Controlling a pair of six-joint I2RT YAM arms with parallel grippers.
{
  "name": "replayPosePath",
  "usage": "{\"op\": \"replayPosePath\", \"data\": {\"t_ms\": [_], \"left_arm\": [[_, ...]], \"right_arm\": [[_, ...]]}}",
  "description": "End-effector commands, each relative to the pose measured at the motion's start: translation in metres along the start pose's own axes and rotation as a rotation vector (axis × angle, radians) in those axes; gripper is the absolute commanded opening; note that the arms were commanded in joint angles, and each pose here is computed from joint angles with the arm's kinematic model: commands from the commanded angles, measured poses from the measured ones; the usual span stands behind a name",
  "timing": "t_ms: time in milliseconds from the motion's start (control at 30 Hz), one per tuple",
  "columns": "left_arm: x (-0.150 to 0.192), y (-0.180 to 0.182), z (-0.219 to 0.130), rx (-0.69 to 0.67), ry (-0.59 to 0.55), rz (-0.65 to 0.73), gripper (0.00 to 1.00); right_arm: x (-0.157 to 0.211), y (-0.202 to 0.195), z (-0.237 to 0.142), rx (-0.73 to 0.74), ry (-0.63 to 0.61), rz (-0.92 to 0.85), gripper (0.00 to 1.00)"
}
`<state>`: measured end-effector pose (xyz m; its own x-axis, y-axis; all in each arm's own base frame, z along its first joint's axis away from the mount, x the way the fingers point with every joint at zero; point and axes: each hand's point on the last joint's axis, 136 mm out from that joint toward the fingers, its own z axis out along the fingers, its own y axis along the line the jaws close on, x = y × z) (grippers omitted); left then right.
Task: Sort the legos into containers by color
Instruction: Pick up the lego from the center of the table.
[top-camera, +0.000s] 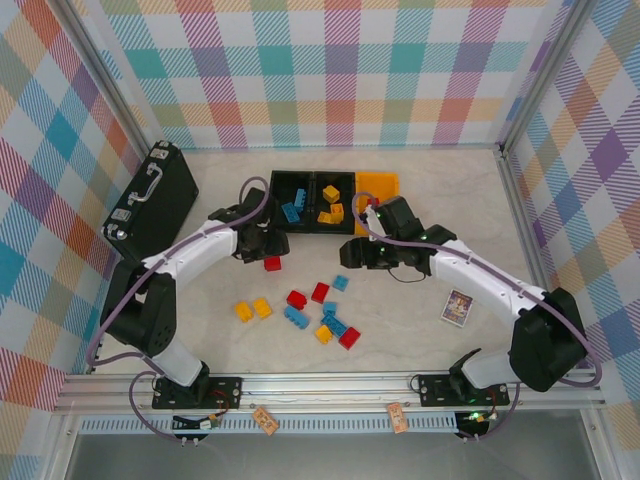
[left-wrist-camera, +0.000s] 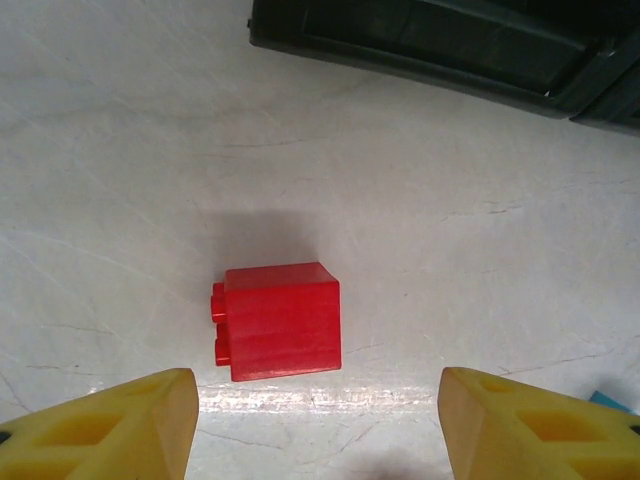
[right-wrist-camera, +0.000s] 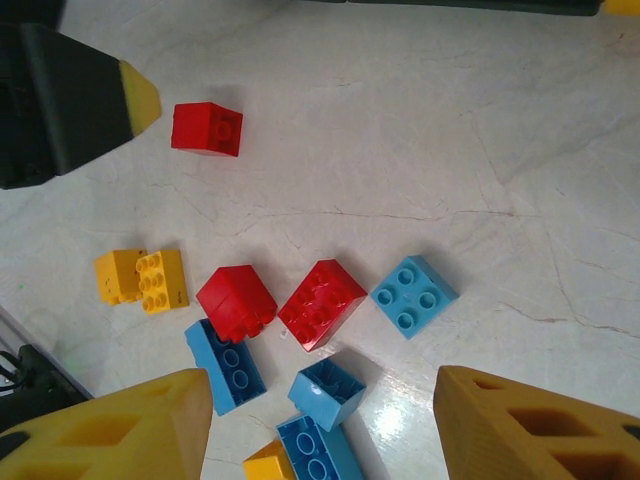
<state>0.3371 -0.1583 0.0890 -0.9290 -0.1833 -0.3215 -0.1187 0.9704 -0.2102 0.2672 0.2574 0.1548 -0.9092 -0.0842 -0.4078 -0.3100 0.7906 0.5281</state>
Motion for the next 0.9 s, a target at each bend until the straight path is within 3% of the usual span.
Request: {"op": "replayPosePath", "data": {"t_ms": [0, 567, 700, 867], "left_arm": [[0.009, 0.008, 0.016, -0.066, 0.02, -0.003, 0.65], [0.015, 0.021, 0.053, -0.154, 0.046, 0.013, 0.62], [0.014, 0.02, 0.058, -0.166, 0.054, 0.018, 0.53], [0.013, 0.017, 0.052, -0.169, 0.055, 0.046, 0.3]], "right_arm": [[0.009, 0.005, 0.011, -0.049, 0.039, 0.014, 0.62], [0.021, 0.014, 0.034, -0.074, 0.077, 0.016, 0.63], [0.022, 0.012, 0.036, -0.069, 0.079, 0.022, 0.63], [0.021, 0.011, 0.035, -0.061, 0.072, 0.017, 0.62]]}}
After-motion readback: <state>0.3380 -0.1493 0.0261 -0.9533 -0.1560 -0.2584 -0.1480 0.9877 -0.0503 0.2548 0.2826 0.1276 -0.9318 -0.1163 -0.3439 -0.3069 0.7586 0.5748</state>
